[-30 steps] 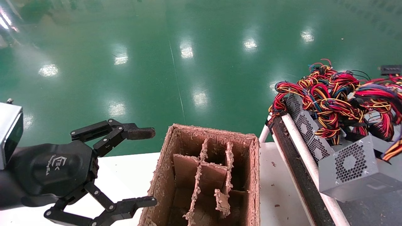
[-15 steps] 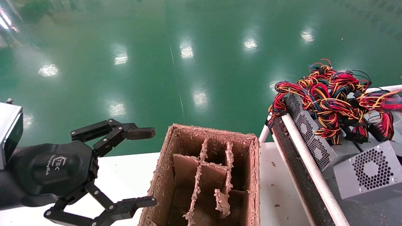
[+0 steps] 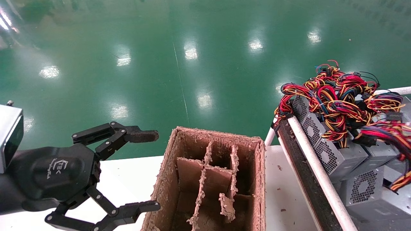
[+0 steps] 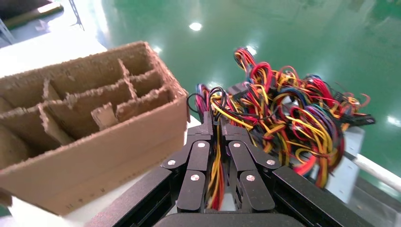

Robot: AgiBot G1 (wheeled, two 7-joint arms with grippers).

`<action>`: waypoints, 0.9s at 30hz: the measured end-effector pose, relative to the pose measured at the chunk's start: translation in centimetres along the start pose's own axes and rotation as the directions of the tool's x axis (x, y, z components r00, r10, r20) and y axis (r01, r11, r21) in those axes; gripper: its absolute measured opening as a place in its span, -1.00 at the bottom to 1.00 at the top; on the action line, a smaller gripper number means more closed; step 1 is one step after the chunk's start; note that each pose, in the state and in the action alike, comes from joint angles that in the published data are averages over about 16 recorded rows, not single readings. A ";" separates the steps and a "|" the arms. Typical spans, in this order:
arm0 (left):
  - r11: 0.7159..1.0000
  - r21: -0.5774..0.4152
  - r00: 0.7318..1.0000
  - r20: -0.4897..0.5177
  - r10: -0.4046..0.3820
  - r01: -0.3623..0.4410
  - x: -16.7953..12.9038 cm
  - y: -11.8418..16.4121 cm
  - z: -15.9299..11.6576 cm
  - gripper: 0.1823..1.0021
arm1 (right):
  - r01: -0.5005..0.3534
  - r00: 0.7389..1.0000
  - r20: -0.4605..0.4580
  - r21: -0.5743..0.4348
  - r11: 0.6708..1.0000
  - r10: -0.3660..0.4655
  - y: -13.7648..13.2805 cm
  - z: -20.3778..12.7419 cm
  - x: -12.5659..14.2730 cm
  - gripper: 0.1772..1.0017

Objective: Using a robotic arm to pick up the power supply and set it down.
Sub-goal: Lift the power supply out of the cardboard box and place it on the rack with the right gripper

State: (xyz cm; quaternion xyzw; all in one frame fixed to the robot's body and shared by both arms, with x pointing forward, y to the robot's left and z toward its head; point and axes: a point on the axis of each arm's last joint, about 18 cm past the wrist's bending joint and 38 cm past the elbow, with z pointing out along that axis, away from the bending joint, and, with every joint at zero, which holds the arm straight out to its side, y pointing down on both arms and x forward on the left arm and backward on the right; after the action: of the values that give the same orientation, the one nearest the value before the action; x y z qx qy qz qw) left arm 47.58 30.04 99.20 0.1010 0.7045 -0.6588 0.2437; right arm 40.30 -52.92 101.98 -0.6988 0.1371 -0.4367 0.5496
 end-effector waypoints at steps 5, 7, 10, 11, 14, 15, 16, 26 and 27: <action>1.000 0.000 1.000 0.000 0.000 0.000 0.0 0.0 0.0 1.00 | -0.011 1.000 -0.001 0.009 1.000 0.011 0.2 1.6 -0.2 -0.91; 1.000 0.000 1.000 0.000 0.000 0.000 0.0 0.0 0.0 1.00 | -0.014 1.000 -0.003 0.011 1.000 0.014 0.2 2.2 -0.2 -0.91; 1.000 0.000 1.000 0.000 0.000 0.000 0.0 0.0 0.0 1.00 | -0.015 1.000 -0.007 0.013 1.000 0.015 0.1 2.9 -0.3 -0.89; 1.000 0.000 1.000 0.000 0.000 0.000 0.0 0.0 0.0 1.00 | -0.014 1.000 -0.008 0.013 1.000 0.014 0.0 3.1 -0.3 -0.88; 1.000 0.000 1.000 0.000 0.000 0.000 0.0 0.0 0.0 1.00 | -0.012 1.000 -0.011 0.011 1.000 0.013 -0.1 3.5 -0.3 -0.85; 1.000 0.000 1.000 0.000 0.000 0.000 0.0 0.0 0.0 1.00 | -0.012 1.000 -0.012 0.011 1.000 0.013 -0.2 3.6 -0.3 -0.84; 1.000 0.000 1.000 0.000 0.000 0.000 0.0 0.0 0.0 1.00 | -0.012 1.000 -0.013 0.011 1.000 0.013 -0.2 3.7 -0.3 -0.82; 1.000 0.000 1.000 0.000 0.000 0.000 0.0 0.0 0.0 1.00 | -0.028 1.000 -0.007 0.026 0.999 0.028 -0.5 3.8 -0.5 -0.53; 1.000 0.000 1.000 0.000 0.000 0.000 0.0 0.0 0.0 1.00 | -0.030 1.000 -0.007 0.029 0.999 0.030 -0.5 3.8 -0.5 -0.48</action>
State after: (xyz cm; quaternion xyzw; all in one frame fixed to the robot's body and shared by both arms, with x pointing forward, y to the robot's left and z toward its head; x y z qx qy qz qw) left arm 47.58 30.04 99.20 0.1010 0.7045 -0.6588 0.2437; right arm 42.75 -49.97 102.16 -0.6872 0.1433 -0.4329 0.5656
